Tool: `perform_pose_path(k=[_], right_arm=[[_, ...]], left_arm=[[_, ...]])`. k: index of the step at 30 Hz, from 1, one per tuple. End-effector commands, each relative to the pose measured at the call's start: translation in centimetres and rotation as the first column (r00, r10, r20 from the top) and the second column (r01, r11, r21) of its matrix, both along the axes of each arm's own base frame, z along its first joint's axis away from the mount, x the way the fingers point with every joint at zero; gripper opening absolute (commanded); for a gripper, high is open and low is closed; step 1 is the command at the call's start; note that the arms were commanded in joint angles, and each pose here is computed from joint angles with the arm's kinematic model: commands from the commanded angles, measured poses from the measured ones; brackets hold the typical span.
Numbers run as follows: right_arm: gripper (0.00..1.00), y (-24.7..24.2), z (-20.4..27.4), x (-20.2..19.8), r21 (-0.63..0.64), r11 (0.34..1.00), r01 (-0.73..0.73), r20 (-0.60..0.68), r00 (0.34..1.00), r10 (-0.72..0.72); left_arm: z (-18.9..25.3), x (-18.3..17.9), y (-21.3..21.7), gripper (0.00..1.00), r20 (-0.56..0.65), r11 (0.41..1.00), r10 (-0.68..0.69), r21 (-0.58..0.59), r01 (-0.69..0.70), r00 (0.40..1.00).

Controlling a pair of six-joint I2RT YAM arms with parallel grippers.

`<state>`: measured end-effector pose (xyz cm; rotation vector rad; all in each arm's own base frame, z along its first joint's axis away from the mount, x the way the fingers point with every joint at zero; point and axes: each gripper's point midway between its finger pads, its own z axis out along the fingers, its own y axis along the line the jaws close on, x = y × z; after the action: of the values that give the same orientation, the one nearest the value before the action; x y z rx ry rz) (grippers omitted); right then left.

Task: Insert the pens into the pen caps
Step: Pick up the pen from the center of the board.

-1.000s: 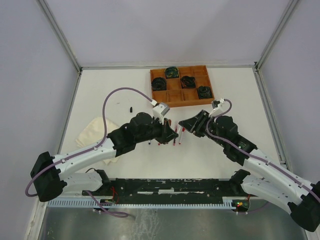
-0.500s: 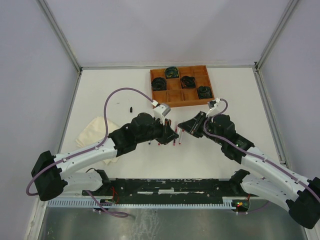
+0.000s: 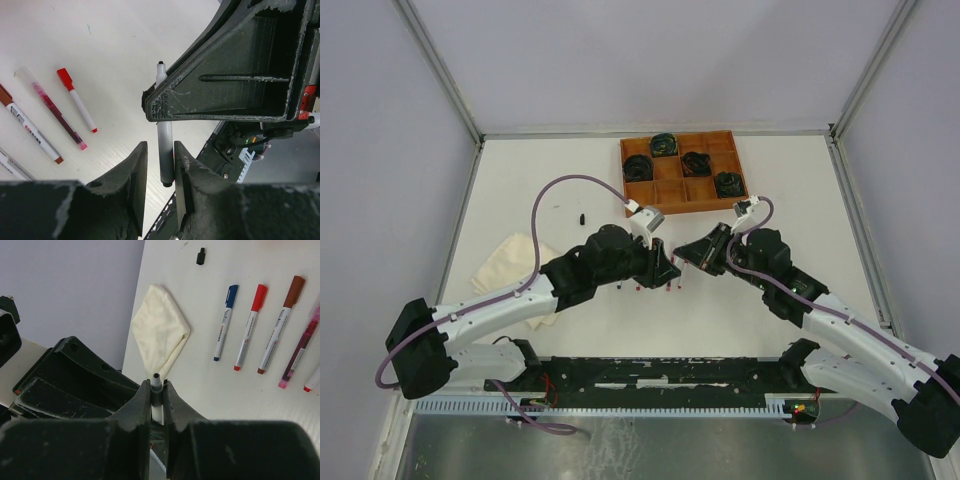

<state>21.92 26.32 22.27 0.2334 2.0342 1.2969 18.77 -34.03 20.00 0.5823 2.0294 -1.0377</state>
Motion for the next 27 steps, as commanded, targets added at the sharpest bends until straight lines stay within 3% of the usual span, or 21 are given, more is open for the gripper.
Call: perform_pose_path(k=[1, 15, 23, 27], right_arm=[[0.07, 0.9, 3.0, -0.4, 0.059, 0.996, -0.061, 0.086, 0.995, 0.056], [0.06, 0.7, 4.0, -0.7, -0.058, 0.993, -0.099, 0.196, 0.975, 0.109], [0.07, 1.1, 4.7, -0.7, -0.062, 0.991, -0.117, 0.235, 0.963, 0.128], [0.14, 1.0, 5.0, -0.8, -0.060, 0.991, -0.121, 0.265, 0.955, 0.133]], left_arm=[[2.7, 0.9, -1.0, 0.33, 0.034, 0.998, 0.024, -0.065, -0.022, 0.999], [2.4, 0.7, -1.4, 0.27, 0.016, 0.998, 0.004, -0.061, -0.003, 1.000], [2.2, 0.4, -1.5, 0.10, 0.007, 0.998, -0.010, -0.059, 0.010, 1.000], [2.3, 0.4, -1.3, 0.03, 0.007, 0.999, -0.003, -0.053, 0.003, 1.000]])
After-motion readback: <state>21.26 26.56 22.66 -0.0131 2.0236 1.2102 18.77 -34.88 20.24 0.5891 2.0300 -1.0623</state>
